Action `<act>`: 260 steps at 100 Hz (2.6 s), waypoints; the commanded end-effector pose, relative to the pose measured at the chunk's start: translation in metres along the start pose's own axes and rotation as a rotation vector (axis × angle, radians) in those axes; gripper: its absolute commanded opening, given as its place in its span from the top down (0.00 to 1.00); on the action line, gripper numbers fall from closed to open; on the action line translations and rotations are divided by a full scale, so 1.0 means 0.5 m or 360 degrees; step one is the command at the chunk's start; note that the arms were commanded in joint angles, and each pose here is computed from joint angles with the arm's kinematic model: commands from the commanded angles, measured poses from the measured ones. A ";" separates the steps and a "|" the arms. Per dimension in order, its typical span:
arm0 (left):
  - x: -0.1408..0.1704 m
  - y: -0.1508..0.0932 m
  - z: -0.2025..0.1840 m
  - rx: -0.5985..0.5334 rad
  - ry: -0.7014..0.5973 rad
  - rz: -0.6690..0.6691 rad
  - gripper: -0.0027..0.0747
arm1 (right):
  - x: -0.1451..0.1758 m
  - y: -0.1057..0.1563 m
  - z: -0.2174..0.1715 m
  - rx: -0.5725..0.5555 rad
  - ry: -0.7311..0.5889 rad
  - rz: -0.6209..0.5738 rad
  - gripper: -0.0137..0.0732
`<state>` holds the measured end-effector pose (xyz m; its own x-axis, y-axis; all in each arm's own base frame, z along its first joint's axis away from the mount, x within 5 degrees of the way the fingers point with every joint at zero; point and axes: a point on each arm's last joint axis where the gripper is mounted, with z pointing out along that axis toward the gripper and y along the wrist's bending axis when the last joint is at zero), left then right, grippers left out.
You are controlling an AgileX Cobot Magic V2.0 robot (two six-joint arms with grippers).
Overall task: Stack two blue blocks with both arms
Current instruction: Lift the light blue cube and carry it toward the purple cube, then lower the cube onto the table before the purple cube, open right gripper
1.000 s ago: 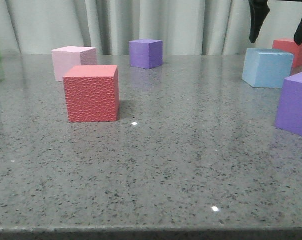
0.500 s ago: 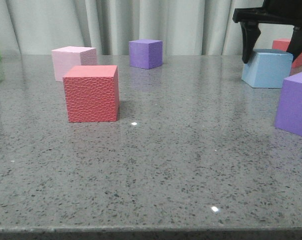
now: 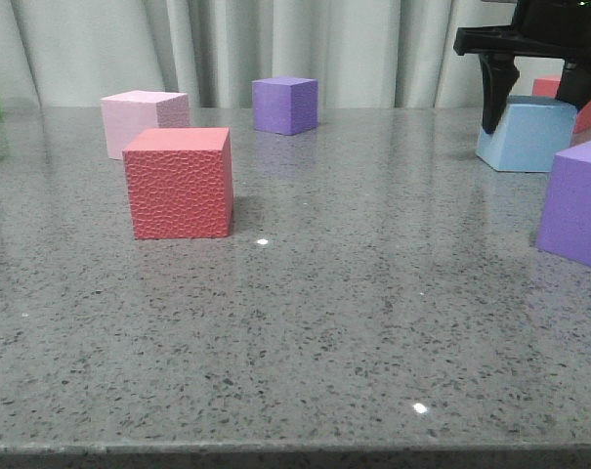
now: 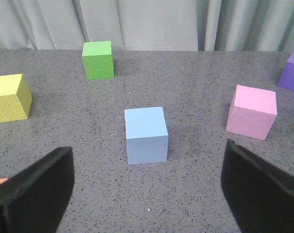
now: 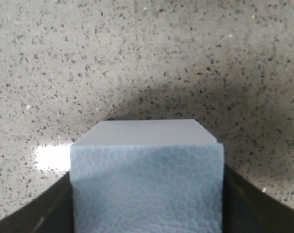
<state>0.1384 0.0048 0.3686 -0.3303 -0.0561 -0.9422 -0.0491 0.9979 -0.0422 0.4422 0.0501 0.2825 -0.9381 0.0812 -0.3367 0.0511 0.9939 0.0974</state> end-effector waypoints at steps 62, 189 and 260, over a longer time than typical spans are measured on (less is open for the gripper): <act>-0.033 -0.002 -0.010 0.0012 -0.0163 -0.0022 0.19 | -0.010 0.018 -0.091 -0.0043 -0.0134 0.0007 0.35; -0.033 -0.005 -0.010 0.0044 -0.0161 -0.0085 0.19 | 0.039 0.389 -0.108 -0.0370 -0.0295 -0.0031 0.35; -0.033 -0.005 -0.010 0.0043 -0.0158 -0.0085 0.19 | 0.029 0.398 -0.103 -0.0442 -0.0368 -0.0020 0.26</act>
<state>0.1385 0.0028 0.3687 -0.3294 -0.0949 -0.9394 -0.0415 0.9954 -0.0860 0.4288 0.2511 0.3016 -0.8946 0.0774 -0.4402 -0.0514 0.9605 0.2735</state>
